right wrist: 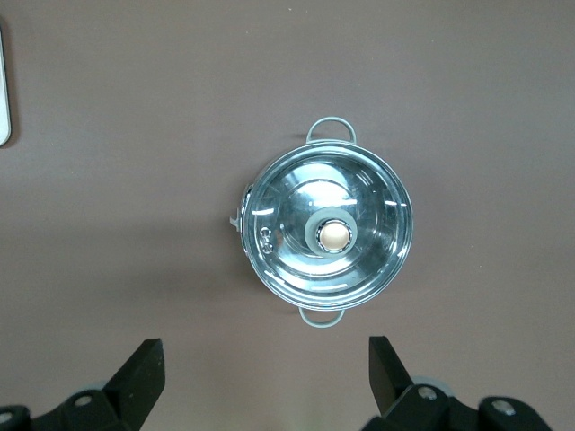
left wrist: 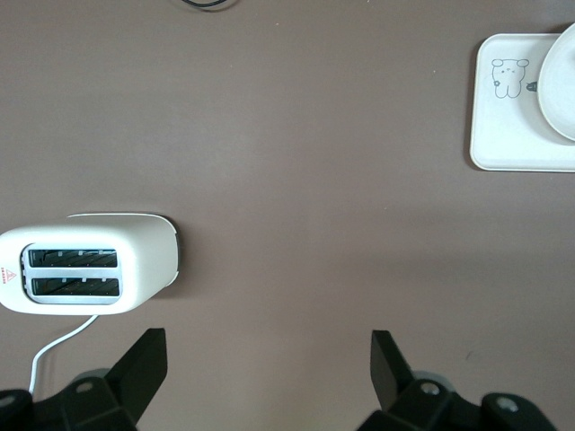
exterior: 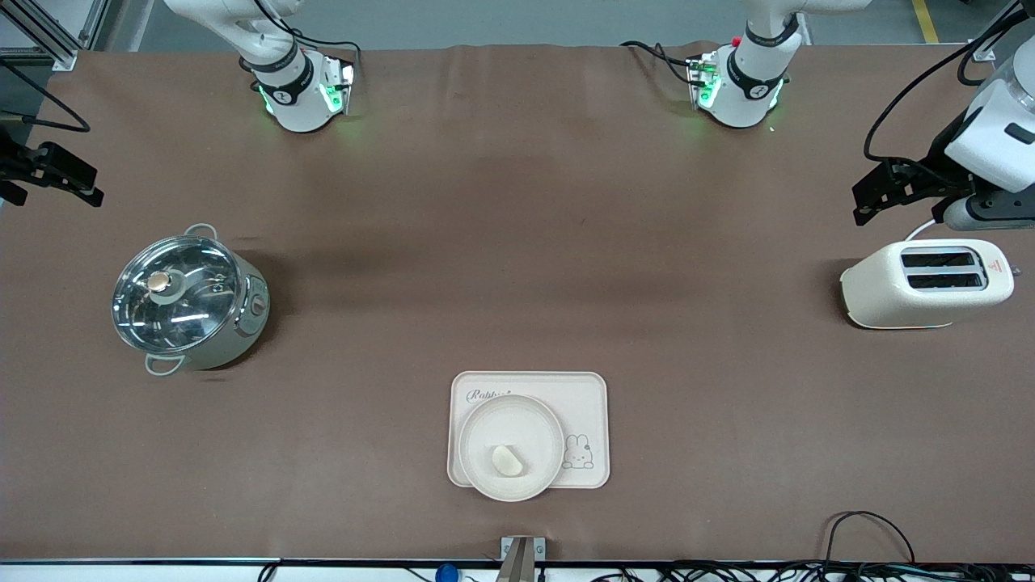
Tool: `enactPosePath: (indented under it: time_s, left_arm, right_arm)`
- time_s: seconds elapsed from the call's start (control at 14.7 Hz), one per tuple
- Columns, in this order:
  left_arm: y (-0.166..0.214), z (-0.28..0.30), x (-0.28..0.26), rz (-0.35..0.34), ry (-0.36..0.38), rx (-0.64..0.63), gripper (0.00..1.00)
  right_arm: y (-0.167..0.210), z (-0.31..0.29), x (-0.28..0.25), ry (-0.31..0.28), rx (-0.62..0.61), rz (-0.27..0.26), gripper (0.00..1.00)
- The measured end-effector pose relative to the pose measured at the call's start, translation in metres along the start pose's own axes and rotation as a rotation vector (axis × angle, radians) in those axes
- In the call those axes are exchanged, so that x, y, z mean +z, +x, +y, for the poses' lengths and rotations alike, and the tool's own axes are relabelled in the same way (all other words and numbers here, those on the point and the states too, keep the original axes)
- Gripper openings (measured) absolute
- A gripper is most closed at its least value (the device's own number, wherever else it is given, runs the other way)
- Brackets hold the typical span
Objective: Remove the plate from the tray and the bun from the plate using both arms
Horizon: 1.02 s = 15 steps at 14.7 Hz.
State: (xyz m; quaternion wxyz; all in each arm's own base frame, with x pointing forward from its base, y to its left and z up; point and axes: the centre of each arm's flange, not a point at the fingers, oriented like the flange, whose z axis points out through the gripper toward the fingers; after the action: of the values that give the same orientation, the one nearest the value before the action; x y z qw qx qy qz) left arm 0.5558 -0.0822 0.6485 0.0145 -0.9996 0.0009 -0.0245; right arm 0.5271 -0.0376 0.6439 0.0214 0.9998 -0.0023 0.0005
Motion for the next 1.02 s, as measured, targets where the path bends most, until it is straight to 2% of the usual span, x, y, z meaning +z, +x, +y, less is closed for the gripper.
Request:
enactPosePath:
  time_s: [0.48, 0.68, 0.88, 1.02]
  left_arm:
    - [0.0, 0.0, 0.0, 0.001, 0.0, -0.001, 1.0]
    - [0.0, 0.0, -0.001, 0.001, 0.0, -0.001, 1.0]
    - [0.0, 0.0, -0.001, 0.002, 0.0, -0.001, 1.0]
    - [0.0, 0.0, -0.001, 0.003, 0.0, -0.001, 1.0]
  right_arm:
    - [0.0, -0.002, 0.0, 0.0, -0.005, 0.003, 1.0]
    - [0.005, -0.01, -0.002, 0.011, -0.017, 0.035, 1.0]
    - [0.021, -0.032, 0.002, 0.074, -0.043, 0.094, 1.0]
    - [0.052, -0.062, 0.03, 0.165, -0.046, 0.114, 1.0]
